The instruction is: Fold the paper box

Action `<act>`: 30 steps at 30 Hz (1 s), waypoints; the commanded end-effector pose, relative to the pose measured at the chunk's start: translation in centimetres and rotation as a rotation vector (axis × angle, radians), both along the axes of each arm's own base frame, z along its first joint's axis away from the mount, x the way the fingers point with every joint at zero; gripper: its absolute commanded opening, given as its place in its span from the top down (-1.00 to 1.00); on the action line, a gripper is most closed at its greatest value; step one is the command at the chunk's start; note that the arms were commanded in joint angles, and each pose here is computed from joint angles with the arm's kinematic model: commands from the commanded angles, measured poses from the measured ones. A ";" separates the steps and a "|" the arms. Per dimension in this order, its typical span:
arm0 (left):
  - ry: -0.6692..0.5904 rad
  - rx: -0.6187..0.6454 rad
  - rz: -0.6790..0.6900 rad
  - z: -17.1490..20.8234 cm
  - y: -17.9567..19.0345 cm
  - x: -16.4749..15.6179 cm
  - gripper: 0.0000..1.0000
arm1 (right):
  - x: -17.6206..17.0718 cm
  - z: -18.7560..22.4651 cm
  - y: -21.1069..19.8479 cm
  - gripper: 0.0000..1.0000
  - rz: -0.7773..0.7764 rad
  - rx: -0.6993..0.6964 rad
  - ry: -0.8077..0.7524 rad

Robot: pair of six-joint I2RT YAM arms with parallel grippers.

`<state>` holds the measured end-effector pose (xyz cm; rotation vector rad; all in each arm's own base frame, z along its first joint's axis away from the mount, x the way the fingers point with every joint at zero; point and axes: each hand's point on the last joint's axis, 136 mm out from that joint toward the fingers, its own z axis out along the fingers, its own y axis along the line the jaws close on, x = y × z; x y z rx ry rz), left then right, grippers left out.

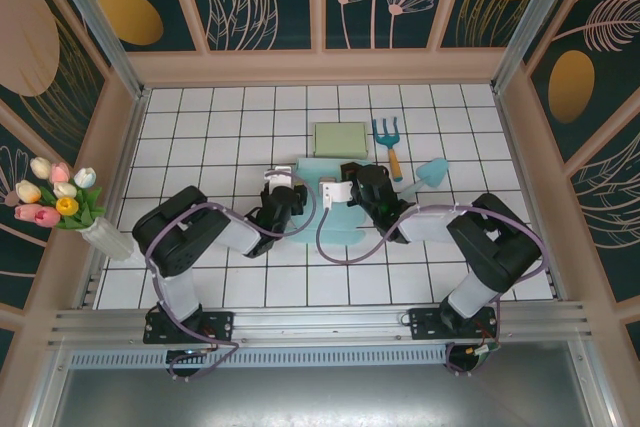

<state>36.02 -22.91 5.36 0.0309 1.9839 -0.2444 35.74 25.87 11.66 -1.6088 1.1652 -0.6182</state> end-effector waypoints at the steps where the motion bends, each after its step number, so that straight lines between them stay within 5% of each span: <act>1: -0.047 -0.072 -0.014 2.3 -0.1 0.1 -0.14 | -0.3 -4.1 -2.2 1.00 -0.072 -0.089 0.120; 14: -0.050 -0.046 -0.052 2.2 -2.0 1.4 -0.08 | -0.6 -4.2 -1.9 1.00 -0.056 -0.082 0.132; 30: -0.062 0.006 -0.045 0.9 -2.2 2.2 0.81 | -0.7 -4.0 -1.3 1.00 -0.038 -0.044 0.132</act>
